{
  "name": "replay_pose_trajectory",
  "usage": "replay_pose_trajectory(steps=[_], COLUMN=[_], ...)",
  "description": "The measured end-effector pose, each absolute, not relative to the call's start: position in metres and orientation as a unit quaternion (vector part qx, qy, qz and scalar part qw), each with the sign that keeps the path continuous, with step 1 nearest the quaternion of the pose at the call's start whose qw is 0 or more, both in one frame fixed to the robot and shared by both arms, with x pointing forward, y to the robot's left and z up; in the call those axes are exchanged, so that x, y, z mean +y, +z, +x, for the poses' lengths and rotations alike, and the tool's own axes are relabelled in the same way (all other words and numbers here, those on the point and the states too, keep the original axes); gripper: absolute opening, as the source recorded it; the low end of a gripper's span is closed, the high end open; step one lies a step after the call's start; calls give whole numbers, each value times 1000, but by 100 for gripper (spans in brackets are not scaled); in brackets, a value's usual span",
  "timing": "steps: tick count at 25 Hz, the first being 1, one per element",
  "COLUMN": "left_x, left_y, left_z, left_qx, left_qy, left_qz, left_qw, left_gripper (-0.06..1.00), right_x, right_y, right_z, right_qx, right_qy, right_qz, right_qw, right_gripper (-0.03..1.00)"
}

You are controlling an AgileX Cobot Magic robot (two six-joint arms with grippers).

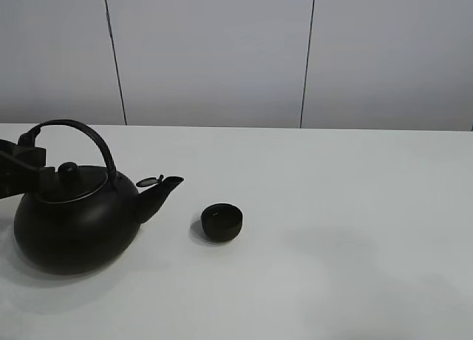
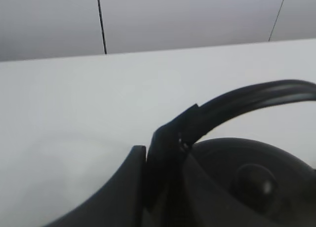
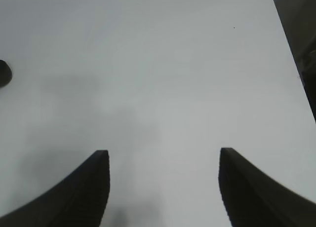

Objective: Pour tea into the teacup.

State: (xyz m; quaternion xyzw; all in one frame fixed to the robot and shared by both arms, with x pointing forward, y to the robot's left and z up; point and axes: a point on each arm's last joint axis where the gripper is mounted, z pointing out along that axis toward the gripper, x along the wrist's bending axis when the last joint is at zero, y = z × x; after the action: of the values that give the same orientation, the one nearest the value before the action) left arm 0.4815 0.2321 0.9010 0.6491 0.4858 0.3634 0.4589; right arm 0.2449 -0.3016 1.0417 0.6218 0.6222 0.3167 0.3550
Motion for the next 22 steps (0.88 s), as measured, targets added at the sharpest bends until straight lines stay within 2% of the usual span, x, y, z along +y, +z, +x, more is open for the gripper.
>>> replay_pose_trajectory(steps=[11,16,22], left_x=[230,229,233], left_y=[898,901,897], left_z=[482,483,472], left_qx=[460,452,461], left_qy=[375,381,378], left_qz=[660,652,652], left_qw=[461,476,468], left_gripper=[12,24,28], right_x=[-302,-302,-302], right_y=[1042,1042,1042], right_z=[245,245,245], right_qx=[622,622,622], right_qy=[317,317,317], right_qz=[622,622,622], right_qw=[355,355,355], right_gripper=[44,44,44])
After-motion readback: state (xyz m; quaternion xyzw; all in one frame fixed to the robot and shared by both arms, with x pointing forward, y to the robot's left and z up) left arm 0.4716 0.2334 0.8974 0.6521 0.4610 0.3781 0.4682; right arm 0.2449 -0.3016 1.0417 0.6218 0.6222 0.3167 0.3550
